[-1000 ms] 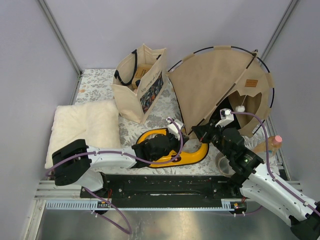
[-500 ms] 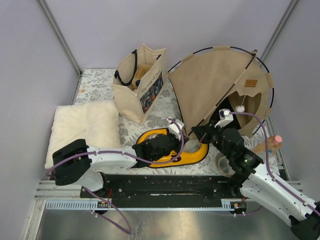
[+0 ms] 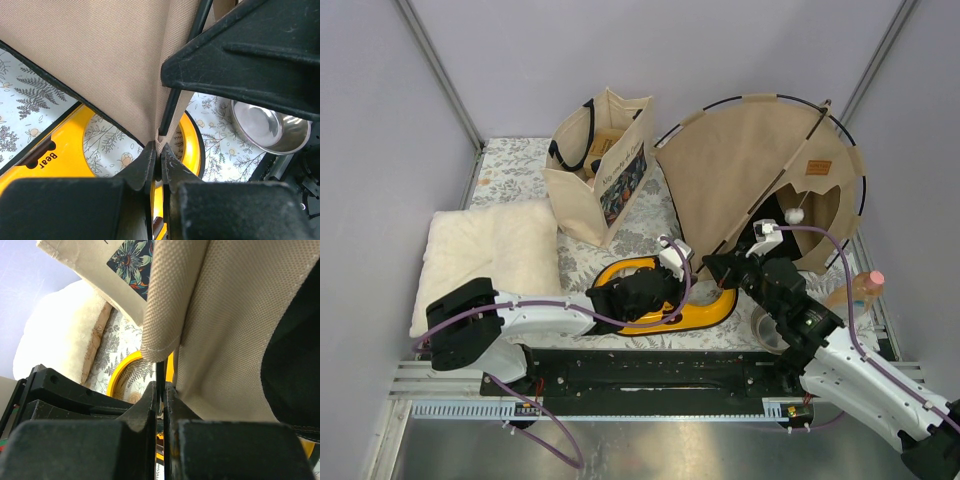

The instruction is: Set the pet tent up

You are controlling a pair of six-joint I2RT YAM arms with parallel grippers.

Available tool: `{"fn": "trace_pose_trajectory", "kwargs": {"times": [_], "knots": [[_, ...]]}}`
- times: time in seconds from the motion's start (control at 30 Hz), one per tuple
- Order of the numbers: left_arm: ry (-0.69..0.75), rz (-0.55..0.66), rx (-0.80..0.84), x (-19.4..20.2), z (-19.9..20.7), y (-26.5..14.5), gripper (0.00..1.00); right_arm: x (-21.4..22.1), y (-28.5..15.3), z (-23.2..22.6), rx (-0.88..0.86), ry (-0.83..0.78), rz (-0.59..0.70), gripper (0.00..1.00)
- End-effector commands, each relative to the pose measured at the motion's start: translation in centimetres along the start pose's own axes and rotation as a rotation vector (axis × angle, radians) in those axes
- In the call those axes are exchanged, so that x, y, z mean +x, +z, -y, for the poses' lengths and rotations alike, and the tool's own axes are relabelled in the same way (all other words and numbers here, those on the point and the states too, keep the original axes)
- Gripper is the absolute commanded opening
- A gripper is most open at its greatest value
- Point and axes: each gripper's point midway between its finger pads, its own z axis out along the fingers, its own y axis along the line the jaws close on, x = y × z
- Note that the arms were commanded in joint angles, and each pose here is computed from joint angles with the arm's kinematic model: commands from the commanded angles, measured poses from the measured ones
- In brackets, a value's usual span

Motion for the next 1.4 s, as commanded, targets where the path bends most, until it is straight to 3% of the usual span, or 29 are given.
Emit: {"fn": "trace_pose_trajectory", "kwargs": {"times": [0.0,0.2,0.33,0.5,0.73,0.9,1.23,1.37], "knots": [[0.016,0.004,0.047,-1.1,1.7,0.1,0.0,-1.8,0.4,1.4,0.066,-0.084,0.074,0.0],[0.026,-0.022,0.037,-0.6,1.7,0.7,0.0,-1.3,0.4,-1.9,-0.097,-0.06,0.024,0.0],[0.022,-0.019,0.041,-0.8,1.9,0.9,0.0,-0.7,0.5,-2.4,-0.119,-0.024,-0.003,0.0],[0.025,-0.008,0.041,-1.3,2.0,0.8,0.0,-0.1,0.7,-0.6,-0.052,-0.066,-0.004,0.0],[0.029,-0.006,0.045,-1.5,2.0,0.3,0.0,-0.6,0.2,4.6,0.192,-0.136,0.063,0.0],[0.028,-0.004,0.039,-1.6,1.8,0.1,0.0,-1.2,-0.2,4.6,0.204,-0.137,0.079,0.0],[0.023,-0.011,0.036,-1.5,2.0,0.8,0.0,0.4,0.4,-3.8,-0.218,-0.061,-0.051,0.0],[0.023,-0.006,0.034,-1.7,2.0,0.8,0.0,1.0,0.7,-3.4,-0.202,-0.044,-0.062,0.0]]}}
